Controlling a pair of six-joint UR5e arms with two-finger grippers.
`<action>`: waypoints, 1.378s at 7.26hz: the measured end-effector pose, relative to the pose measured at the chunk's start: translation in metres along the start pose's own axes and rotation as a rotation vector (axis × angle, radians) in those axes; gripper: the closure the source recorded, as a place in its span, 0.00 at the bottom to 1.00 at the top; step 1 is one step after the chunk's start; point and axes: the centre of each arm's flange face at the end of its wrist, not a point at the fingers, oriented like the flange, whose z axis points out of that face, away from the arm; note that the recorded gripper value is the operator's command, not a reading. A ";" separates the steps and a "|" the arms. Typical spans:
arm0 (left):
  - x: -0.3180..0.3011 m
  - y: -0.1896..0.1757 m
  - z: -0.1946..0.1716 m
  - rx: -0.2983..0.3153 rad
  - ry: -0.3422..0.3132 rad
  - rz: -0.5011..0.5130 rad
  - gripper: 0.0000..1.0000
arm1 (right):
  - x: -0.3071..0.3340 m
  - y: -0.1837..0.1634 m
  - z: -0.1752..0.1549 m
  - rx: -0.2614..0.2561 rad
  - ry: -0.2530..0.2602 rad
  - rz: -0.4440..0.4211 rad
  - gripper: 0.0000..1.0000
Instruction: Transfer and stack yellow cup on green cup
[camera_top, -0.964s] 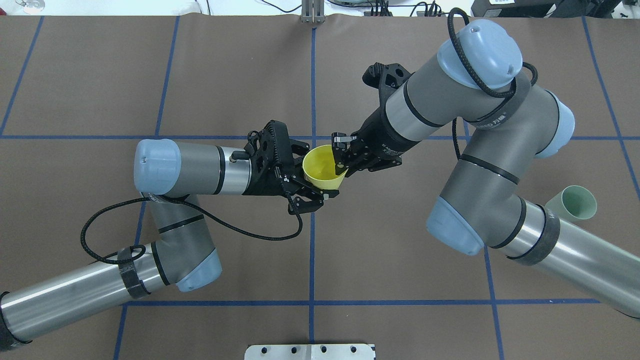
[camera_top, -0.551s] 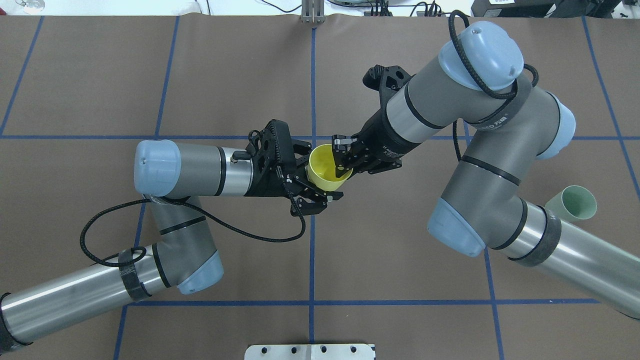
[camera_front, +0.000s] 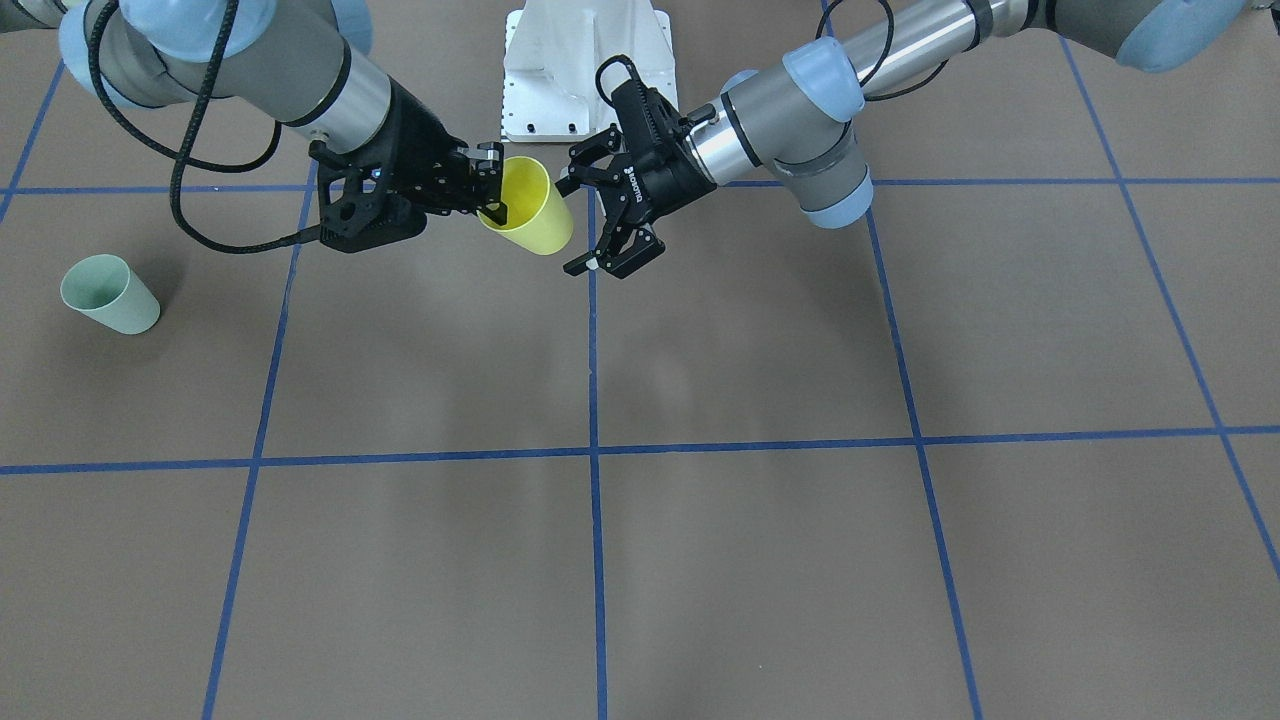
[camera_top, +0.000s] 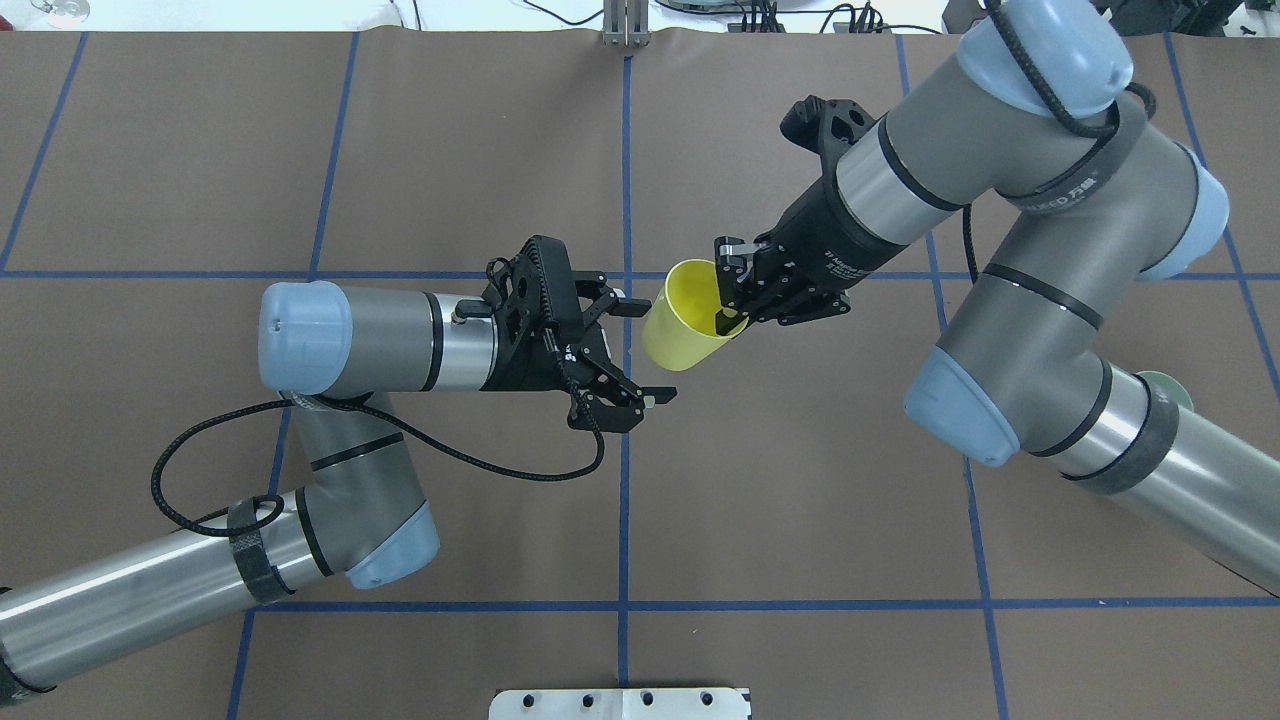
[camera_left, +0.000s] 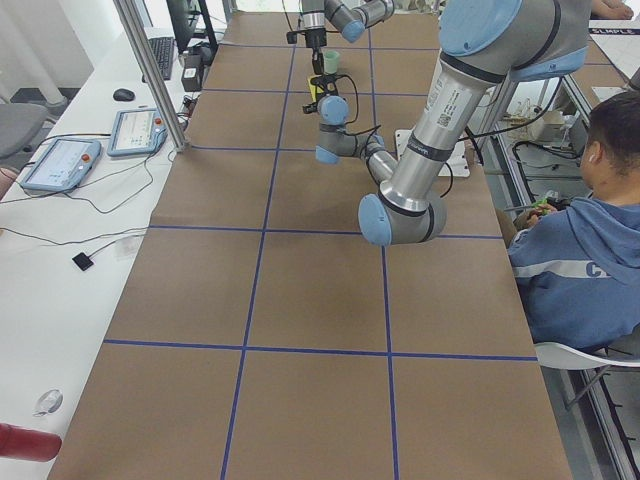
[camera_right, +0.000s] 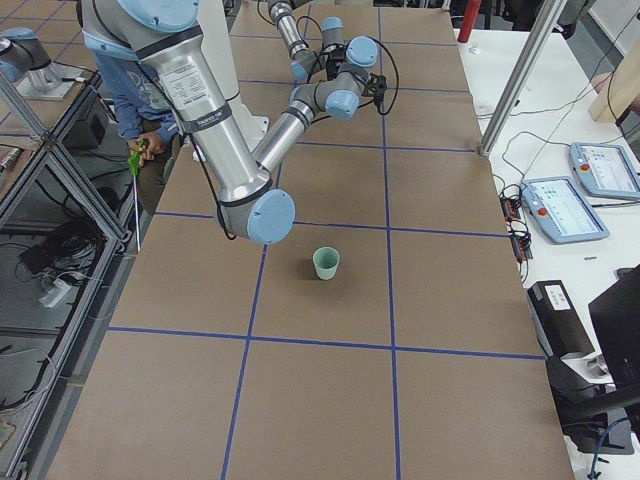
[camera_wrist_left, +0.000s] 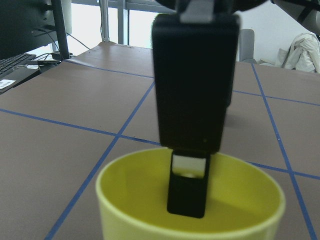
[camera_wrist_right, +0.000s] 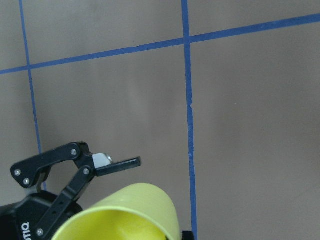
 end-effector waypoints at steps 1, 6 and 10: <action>-0.001 0.001 -0.001 -0.001 -0.002 0.000 0.00 | 0.015 -0.006 -0.018 0.021 0.001 0.022 1.00; -0.021 0.014 -0.012 -0.014 -0.069 -0.098 0.00 | 0.235 -0.014 -0.133 0.250 0.139 0.316 1.00; -0.032 0.033 -0.018 -0.025 -0.145 -0.147 0.00 | 0.359 0.038 -0.138 0.293 0.379 0.235 1.00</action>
